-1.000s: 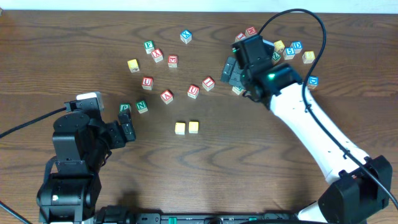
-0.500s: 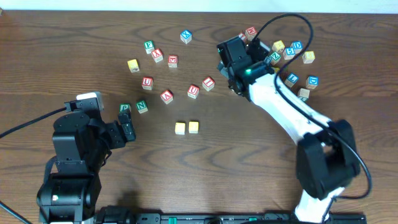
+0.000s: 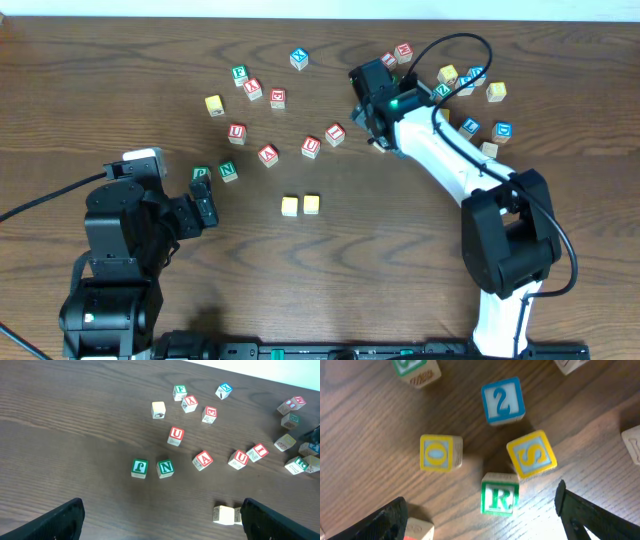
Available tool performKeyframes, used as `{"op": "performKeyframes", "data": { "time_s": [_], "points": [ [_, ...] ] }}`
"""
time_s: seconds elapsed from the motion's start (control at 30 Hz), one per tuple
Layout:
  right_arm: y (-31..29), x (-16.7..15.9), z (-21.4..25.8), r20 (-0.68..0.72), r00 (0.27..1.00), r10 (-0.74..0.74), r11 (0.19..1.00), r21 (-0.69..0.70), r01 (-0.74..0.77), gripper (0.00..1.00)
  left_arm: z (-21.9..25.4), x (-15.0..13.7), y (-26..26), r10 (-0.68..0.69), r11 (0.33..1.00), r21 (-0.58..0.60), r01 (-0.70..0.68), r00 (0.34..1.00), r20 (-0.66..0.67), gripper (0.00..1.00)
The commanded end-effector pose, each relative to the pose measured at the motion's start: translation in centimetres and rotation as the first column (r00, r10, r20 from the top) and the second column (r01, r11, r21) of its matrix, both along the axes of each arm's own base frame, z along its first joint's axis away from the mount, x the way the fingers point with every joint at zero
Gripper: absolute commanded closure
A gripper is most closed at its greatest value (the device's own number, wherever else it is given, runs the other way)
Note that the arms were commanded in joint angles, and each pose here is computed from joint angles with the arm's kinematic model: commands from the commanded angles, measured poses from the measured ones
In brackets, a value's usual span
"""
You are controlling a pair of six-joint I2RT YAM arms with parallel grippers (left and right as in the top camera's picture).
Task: Spell out CORL
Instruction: 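Move the right gripper toward the green R block at back right, then lower the right gripper and close it on the green R block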
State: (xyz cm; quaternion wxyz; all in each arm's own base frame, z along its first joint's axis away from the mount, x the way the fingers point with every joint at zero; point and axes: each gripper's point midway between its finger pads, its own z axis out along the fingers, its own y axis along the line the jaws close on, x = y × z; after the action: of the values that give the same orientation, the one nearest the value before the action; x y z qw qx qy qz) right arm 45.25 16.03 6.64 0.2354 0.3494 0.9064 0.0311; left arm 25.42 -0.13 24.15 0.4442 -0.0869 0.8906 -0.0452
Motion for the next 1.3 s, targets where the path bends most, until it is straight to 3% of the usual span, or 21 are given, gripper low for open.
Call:
{"op": "performKeyframes", "data": {
  "time_s": [0.0, 0.23, 0.77, 1.27],
  "points": [
    [0.0, 1.3, 0.6, 0.001, 0.999, -0.033, 0.998, 0.057, 0.033, 0.09, 1.1, 0.1, 0.3, 0.007, 1.000, 0.012, -0.007, 1.000, 0.027, 0.02],
    [1.1, 1.9, -0.3, -0.064, 0.998, -0.011, 0.994, 0.107, 0.018, 0.07, 1.1, 0.1, 0.3, 0.007, 1.000, 0.012, -0.007, 1.000, 0.027, 0.02],
    [0.4, 0.1, -2.4, -0.167, 0.985, -0.048, 0.997, 0.053, 0.058, 0.09, 1.1, 0.1, 0.3, 0.007, 1.000, 0.012, -0.007, 1.000, 0.027, 0.02],
    [0.0, -0.2, -2.6, -0.177, 0.977, -0.120, 0.990, 0.057, 0.132, 0.27, 1.1, 0.1, 0.3, 0.007, 1.000, 0.012, -0.007, 1.000, 0.027, 0.02]
  ]
}}
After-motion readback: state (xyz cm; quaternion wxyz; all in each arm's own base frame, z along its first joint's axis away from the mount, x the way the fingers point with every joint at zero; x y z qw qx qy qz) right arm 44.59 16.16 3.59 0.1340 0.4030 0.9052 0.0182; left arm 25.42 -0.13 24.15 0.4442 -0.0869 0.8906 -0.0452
